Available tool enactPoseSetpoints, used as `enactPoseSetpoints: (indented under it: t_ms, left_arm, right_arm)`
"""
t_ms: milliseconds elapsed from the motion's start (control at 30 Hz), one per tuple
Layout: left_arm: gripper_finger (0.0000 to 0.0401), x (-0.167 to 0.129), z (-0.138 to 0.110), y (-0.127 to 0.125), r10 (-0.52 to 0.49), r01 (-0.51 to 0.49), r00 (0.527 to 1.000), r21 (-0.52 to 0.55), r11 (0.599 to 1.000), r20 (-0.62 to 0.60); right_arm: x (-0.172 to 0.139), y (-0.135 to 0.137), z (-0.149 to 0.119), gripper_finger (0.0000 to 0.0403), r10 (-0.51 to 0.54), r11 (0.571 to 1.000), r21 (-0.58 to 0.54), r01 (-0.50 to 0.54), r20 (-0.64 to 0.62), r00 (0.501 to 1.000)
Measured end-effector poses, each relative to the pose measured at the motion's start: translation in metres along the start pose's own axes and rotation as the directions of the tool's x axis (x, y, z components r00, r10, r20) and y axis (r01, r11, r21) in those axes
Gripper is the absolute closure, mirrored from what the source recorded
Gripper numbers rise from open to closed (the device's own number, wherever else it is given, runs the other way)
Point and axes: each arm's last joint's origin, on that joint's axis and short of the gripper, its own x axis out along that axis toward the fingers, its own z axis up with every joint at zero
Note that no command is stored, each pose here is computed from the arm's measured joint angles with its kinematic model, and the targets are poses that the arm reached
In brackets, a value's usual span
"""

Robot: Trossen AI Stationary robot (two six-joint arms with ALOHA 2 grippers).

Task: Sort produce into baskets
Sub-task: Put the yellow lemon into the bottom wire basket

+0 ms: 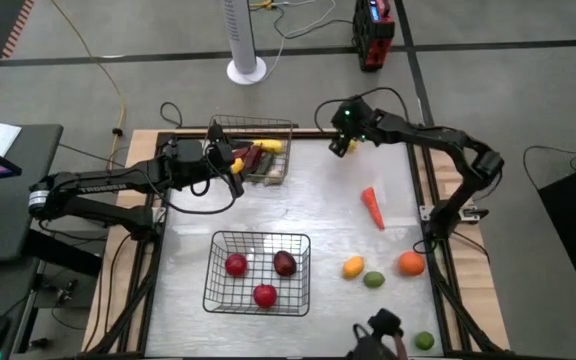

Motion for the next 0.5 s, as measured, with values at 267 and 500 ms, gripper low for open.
enactPoseSetpoints:
  t_ms: [267,500]
  left_arm:
    - [0.0140,0.000,-0.002,0.000,-0.005,0.005,1.000,0.001,1.000,-0.015]
    - [0.0140,0.000,-0.002,-0.001,-0.006,0.006,1.000,0.018,1.000,-0.021]
  right_arm:
    - [0.051,-0.020,-0.033,0.0107,0.109,0.987,0.131,-0.088,-0.159,0.981]
    - [0.071,-0.017,-0.050,0.0110,0.130,0.988,0.115,-0.102,-0.263,0.956]
